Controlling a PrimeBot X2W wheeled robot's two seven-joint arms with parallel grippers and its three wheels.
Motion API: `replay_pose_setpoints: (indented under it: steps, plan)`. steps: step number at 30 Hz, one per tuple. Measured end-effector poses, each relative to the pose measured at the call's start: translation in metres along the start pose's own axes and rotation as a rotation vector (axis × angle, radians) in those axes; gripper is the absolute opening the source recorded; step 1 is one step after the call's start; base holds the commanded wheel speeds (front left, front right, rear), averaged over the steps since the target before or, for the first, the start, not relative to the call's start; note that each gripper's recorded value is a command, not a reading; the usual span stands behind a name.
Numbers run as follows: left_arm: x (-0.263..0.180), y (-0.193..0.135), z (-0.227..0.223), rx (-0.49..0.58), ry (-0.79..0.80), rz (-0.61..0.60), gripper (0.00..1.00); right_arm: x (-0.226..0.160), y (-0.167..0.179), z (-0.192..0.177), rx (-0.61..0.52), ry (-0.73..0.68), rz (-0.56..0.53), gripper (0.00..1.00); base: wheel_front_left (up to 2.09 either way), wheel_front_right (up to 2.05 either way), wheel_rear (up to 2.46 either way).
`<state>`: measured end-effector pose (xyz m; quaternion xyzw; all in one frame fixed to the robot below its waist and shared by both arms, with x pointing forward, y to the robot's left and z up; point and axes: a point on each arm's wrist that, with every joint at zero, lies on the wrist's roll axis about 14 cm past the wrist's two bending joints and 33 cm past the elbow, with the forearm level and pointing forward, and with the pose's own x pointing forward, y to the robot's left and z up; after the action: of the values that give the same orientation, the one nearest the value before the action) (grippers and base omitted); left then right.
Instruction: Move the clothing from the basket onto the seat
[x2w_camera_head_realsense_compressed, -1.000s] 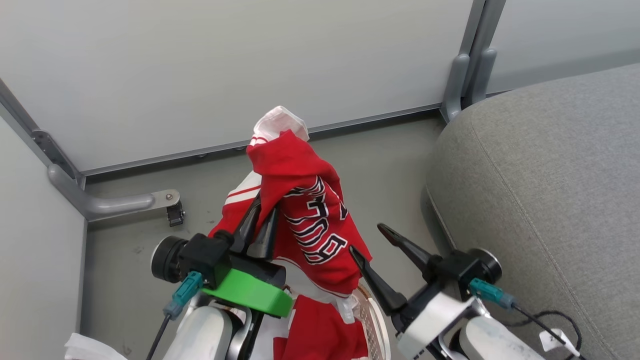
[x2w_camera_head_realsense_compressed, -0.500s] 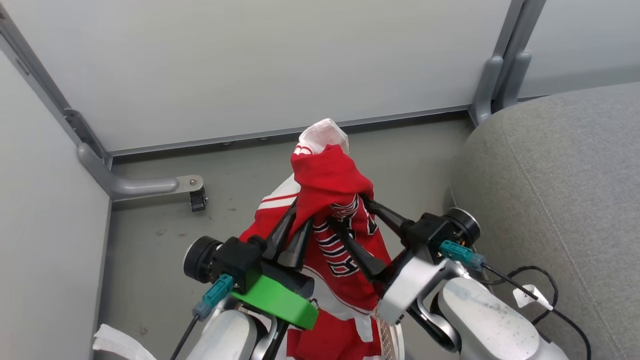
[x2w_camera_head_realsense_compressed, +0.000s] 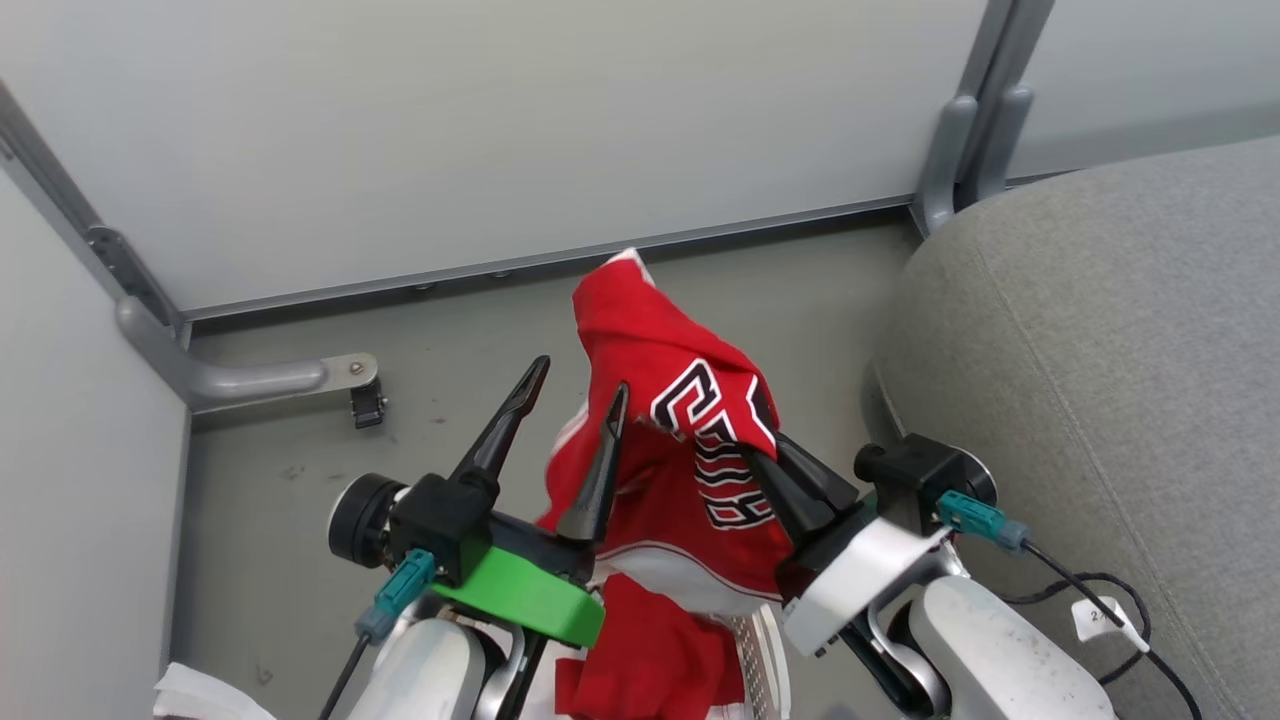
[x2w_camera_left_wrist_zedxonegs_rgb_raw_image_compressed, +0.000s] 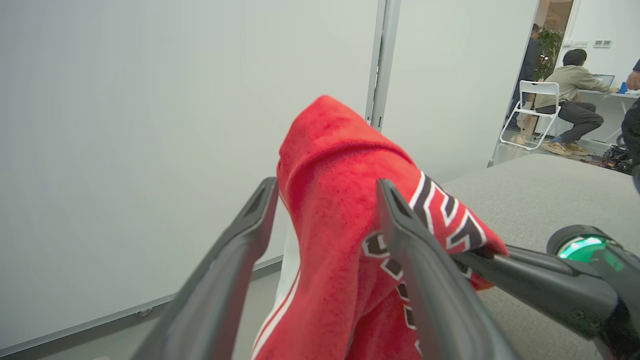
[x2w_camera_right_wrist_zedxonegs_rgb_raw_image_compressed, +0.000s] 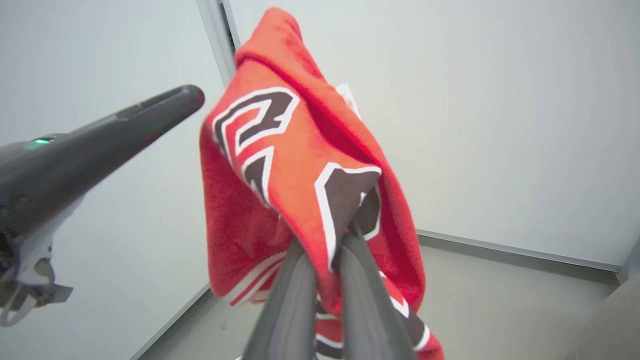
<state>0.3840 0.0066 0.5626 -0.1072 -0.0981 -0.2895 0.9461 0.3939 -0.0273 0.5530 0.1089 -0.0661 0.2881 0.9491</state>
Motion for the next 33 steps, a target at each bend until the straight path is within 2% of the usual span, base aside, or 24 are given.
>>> replay_pose_setpoints:
  steps: [4,11,19,24,28,33]
  plan:
    - [0.007,-0.008,-0.007,-0.006,0.014,-0.031,1.00,-0.021,-0.021,0.003,0.004,-0.012,-0.086,0.00,0.00,0.00,0.00]
    - [0.025,-0.042,-0.020,-0.043,0.036,-0.141,1.00,-0.066,-0.060,0.013,-0.009,-0.035,-0.261,0.00,0.00,0.00,0.00]
    - [0.047,-0.091,-0.041,-0.082,0.073,-0.298,1.00,-0.122,-0.100,0.027,-0.032,-0.065,-0.470,0.00,0.00,0.00,0.00]
    - [0.059,-0.134,-0.052,-0.114,0.090,-0.439,1.00,-0.162,-0.127,0.038,-0.055,-0.096,-0.630,0.00,0.00,0.00,0.00]
    - [0.063,-0.151,-0.065,-0.143,0.116,-0.496,1.00,-0.179,-0.140,0.039,-0.064,-0.092,-0.708,0.00,0.00,0.00,0.00]
    - [0.067,-0.152,-0.085,-0.161,0.152,-0.516,1.00,-0.182,-0.155,0.040,-0.101,-0.068,-0.740,0.00,0.00,0.00,0.00]
